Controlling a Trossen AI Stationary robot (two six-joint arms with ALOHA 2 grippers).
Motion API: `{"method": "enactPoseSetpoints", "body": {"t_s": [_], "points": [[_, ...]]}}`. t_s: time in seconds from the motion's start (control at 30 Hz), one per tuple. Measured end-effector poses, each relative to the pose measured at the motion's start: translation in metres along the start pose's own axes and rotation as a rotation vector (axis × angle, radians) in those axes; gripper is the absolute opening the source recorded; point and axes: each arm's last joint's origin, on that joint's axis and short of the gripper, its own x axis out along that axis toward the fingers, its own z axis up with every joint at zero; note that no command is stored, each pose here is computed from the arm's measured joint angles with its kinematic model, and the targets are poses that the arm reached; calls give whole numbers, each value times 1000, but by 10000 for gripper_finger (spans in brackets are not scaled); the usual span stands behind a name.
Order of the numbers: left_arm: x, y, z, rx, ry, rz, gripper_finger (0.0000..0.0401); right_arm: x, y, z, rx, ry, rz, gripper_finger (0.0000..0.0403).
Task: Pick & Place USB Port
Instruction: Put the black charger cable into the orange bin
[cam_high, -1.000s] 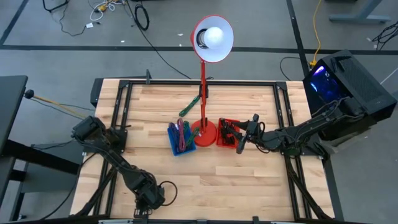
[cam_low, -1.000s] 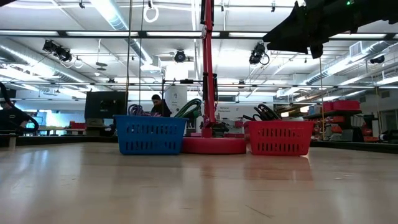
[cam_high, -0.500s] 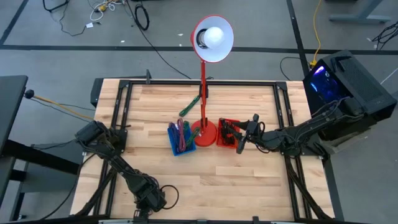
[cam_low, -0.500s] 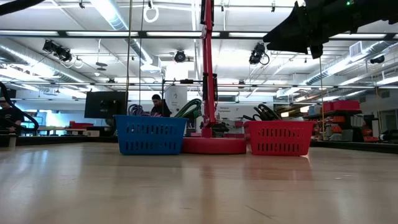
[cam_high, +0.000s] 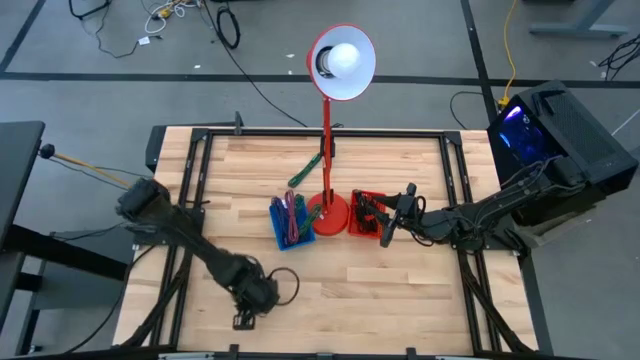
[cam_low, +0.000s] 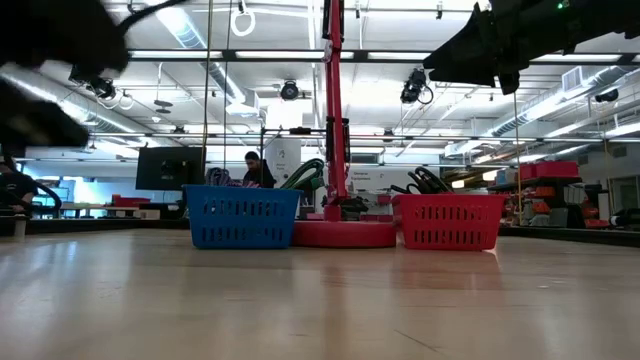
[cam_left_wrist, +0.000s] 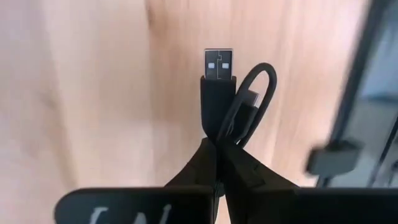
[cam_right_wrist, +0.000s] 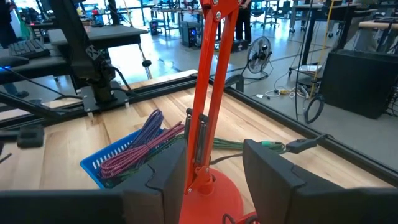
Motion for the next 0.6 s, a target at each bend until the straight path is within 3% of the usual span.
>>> {"method": "enactPoseSetpoints", "body": {"t_s": [0.13, 0.3, 0.43, 0.6], "points": [[-36, 6, 12, -19, -179, -47, 9, 0, 0, 0, -2, 2, 0, 159], [-80, 7, 29, 12, -514, -90, 9, 0, 0, 0, -2, 1, 0, 159], [-114, 15, 42, 96, -740, 105, 9, 0, 0, 0, 1, 2, 14, 159], [-146, 34, 68, 229, -943, 364, 9, 3, 2, 5, 44, -11, 125, 159]]}}
